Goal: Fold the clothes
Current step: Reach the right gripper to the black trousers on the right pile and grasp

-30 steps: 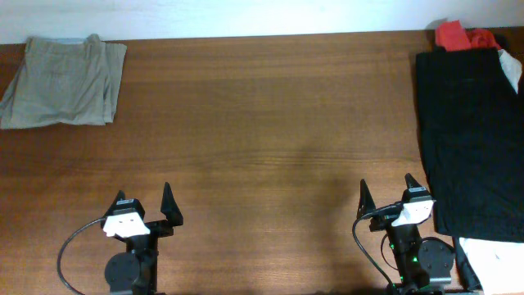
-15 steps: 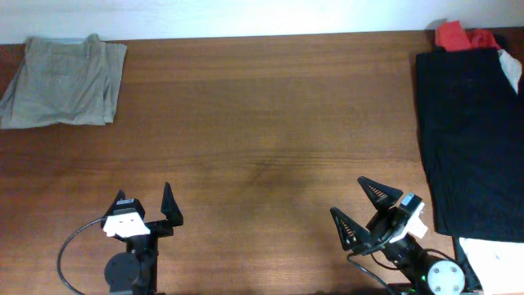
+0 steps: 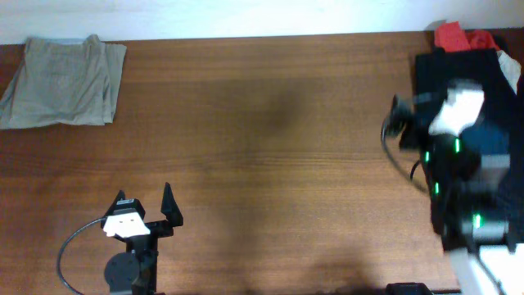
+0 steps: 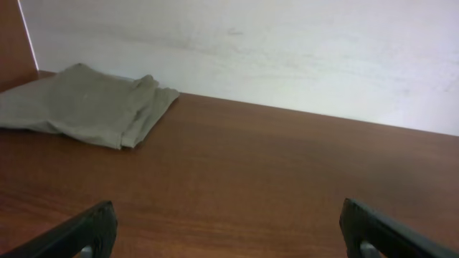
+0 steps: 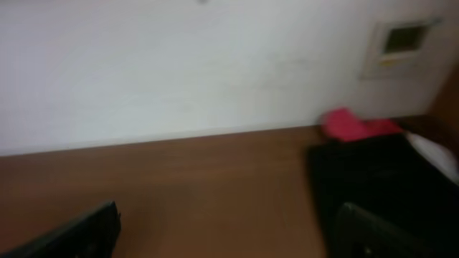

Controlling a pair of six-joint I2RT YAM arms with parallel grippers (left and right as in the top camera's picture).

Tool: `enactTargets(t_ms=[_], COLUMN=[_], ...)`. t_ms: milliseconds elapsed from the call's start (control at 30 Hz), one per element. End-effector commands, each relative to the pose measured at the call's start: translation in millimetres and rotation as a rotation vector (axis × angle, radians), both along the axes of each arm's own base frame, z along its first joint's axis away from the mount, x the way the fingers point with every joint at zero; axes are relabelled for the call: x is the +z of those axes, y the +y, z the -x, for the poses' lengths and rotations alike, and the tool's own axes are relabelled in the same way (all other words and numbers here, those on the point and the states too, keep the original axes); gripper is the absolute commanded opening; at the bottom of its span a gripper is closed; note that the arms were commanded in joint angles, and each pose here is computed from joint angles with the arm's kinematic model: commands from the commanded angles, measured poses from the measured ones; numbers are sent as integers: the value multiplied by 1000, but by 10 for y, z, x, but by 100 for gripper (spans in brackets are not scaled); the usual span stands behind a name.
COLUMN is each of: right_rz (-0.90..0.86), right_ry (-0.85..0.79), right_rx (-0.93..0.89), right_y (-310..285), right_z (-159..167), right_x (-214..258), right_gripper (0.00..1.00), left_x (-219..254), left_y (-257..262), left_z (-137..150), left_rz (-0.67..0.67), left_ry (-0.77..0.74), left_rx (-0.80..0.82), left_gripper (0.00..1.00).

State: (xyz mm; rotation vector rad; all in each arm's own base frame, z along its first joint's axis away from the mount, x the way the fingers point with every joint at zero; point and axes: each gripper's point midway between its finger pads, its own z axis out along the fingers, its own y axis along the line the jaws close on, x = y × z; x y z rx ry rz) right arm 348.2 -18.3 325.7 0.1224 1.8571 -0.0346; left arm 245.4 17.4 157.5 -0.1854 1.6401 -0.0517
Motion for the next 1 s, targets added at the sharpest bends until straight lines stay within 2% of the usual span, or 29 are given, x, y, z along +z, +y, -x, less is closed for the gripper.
enactTargets(t_ms=[0, 67, 133, 233, 333, 467, 533, 733, 767, 833, 900, 933, 967], right_rz=[175, 298, 436, 451, 455, 469, 462, 422, 422, 388, 313, 272, 260], right_ry=[115, 205, 422, 741, 861, 845, 825, 900, 905, 888, 860, 844, 835], right_rx=[-238, -232, -210, -202, -187, -174, -192, -221, -219, -236, -275, -311, -322], right_y=[-472, -586, -835, -1260, -1447, -1561, -1652, -1960, -1956, -1939, -1909, -1910, -1908], right_z=[-423, -834, -1227, -1687, -1984, -2185, -2229, -2046, -2042, -2060, -2073, -2075, -2082], right_x=[-31, -367, -1038, -1872, -2378, -2801, -2860, -3215, -3246, -3252, -3263, -3259, -3238], right_gripper=[99, 99, 99, 99, 99, 100, 94, 84, 80, 64, 36, 30, 30], left_x=[-12, -12, -12, -12, -12, -12, -12, -12, -12, -12, -12, -12, -12], left_y=[-23, -23, -23, -23, -23, -23, -23, -23, -23, -23, -23, -23, -23], left_z=[0, 0, 0, 0, 0, 0, 0, 0, 0, 0, 0, 0, 0], left_rz=[-19, -19, -19, -19, -19, -19, -19, -19, -19, -19, -19, -19, -19], left_ry=[1, 1, 1, 1, 1, 1, 1, 1, 1, 1, 1, 1, 1], left_rx=[-13, -13, -13, -13, -13, -13, -13, -13, -13, -13, -13, -13, -13], left_gripper=[99, 99, 99, 99, 99, 99, 99, 99, 99, 99, 99, 99, 99])
